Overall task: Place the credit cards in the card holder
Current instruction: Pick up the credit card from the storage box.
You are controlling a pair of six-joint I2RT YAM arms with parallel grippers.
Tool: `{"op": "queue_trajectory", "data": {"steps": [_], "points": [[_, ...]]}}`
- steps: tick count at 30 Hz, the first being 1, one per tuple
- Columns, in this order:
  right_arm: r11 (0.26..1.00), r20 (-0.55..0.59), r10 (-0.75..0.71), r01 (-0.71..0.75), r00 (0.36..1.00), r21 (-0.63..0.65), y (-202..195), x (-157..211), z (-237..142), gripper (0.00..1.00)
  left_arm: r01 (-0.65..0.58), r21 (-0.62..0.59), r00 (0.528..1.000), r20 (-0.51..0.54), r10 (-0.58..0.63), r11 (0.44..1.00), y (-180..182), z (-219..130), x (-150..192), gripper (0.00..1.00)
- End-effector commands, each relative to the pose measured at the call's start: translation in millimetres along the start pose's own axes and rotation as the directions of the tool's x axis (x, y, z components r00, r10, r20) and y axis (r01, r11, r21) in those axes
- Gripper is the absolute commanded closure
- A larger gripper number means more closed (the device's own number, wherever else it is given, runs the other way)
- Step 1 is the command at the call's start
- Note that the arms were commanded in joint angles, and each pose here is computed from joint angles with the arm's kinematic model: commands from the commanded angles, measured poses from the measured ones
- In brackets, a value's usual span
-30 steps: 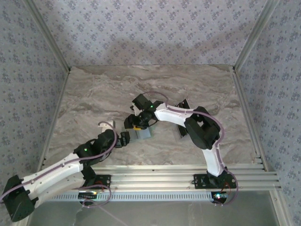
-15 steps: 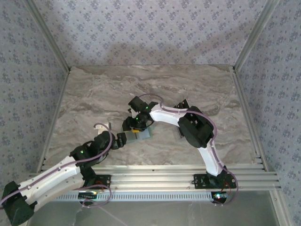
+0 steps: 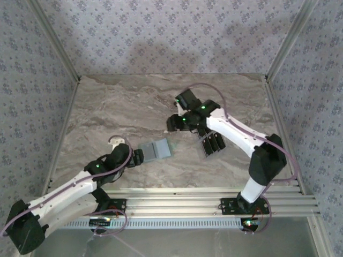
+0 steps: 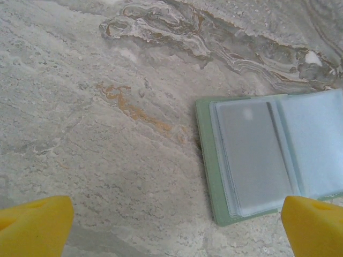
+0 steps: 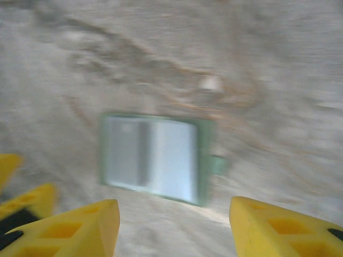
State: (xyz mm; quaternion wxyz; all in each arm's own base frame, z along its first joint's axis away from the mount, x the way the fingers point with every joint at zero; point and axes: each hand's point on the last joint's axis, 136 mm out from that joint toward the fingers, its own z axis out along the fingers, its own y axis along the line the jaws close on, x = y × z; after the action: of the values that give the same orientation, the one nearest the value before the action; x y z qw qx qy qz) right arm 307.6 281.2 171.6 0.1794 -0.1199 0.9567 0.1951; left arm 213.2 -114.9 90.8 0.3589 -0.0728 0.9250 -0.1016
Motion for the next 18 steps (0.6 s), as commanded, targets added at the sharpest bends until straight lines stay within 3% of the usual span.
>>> {"op": "queue_trajectory", "data": {"steps": [1, 8, 18], "points": [[0.953, -0.132, -0.044, 0.082, 0.99, 0.292, -75, 40, -3, 0.43, -0.014, 0.008, 1.0, -0.002, 0.014, 1.0, -13, -4, -15, 0.0], [0.854, -0.192, -0.06, 0.15, 0.979, 0.498, -125, 53, -19, 0.58, -0.063, -0.042, 0.995, -0.081, 0.059, 0.997, -22, 9, -17, 0.0], [0.821, -0.265, -0.034, 0.178, 0.964, 0.542, -146, 82, -9, 0.65, -0.073, -0.061, 0.99, -0.128, 0.065, 0.995, -23, 21, -11, 0.0]]}}
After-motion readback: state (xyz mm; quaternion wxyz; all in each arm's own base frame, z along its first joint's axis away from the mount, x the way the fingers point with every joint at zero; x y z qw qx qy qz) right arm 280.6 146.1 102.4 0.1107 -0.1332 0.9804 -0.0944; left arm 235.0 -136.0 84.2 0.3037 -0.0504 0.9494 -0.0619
